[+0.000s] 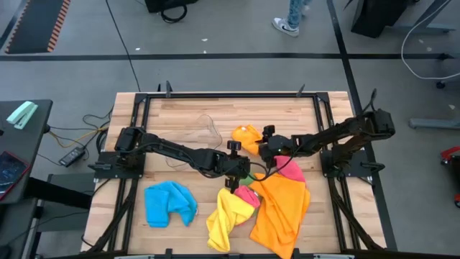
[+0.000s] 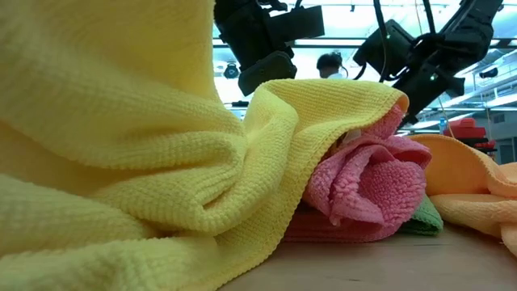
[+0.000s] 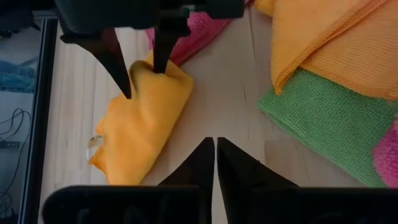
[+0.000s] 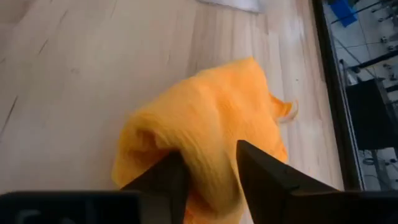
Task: Fold microfiber towels
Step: Fold the orange microfiber towel
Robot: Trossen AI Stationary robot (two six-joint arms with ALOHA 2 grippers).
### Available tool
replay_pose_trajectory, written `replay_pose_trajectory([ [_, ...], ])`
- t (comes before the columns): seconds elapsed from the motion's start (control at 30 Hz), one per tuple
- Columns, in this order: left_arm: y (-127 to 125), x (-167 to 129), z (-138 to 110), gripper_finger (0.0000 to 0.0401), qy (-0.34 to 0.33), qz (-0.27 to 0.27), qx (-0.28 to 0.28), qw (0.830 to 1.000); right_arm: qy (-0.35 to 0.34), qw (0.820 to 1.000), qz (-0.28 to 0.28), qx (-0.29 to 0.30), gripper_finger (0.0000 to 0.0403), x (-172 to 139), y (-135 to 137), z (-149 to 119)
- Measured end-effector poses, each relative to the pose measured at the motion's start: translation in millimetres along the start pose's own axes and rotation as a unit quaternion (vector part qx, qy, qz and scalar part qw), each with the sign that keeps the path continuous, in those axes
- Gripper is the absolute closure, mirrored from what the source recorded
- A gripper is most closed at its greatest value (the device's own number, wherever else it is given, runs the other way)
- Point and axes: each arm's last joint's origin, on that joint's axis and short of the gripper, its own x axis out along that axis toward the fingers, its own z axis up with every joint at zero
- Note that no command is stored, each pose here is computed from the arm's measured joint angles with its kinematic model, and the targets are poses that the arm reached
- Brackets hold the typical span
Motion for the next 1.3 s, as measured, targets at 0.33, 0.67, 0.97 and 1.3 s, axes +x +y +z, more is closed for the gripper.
replay_pose_trajectory([
  [0.33, 0, 0, 0, 0.0384, -0.001, 0.000, -0.001, 1.000, 0.053, 0.998, -0.007, -0.026, 0.0277, 14, 5, -13],
  [0.67, 0, 0, 0, 0.0376, -0.001, 0.000, -0.001, 1.000, 0.059, 0.992, -0.072, -0.088, 0.0387, 3, -5, -6],
  [0.97, 0, 0, 0, 0.0383, -0.001, 0.000, 0.000, 1.000, 0.086, 0.964, -0.093, -0.233, 0.0386, -2, -8, -4],
  [1.3, 0, 0, 0, 0.0376, -0.001, 0.000, 0.005, 1.000, 0.113, 0.941, -0.044, -0.317, 0.0385, 1, -8, -14],
])
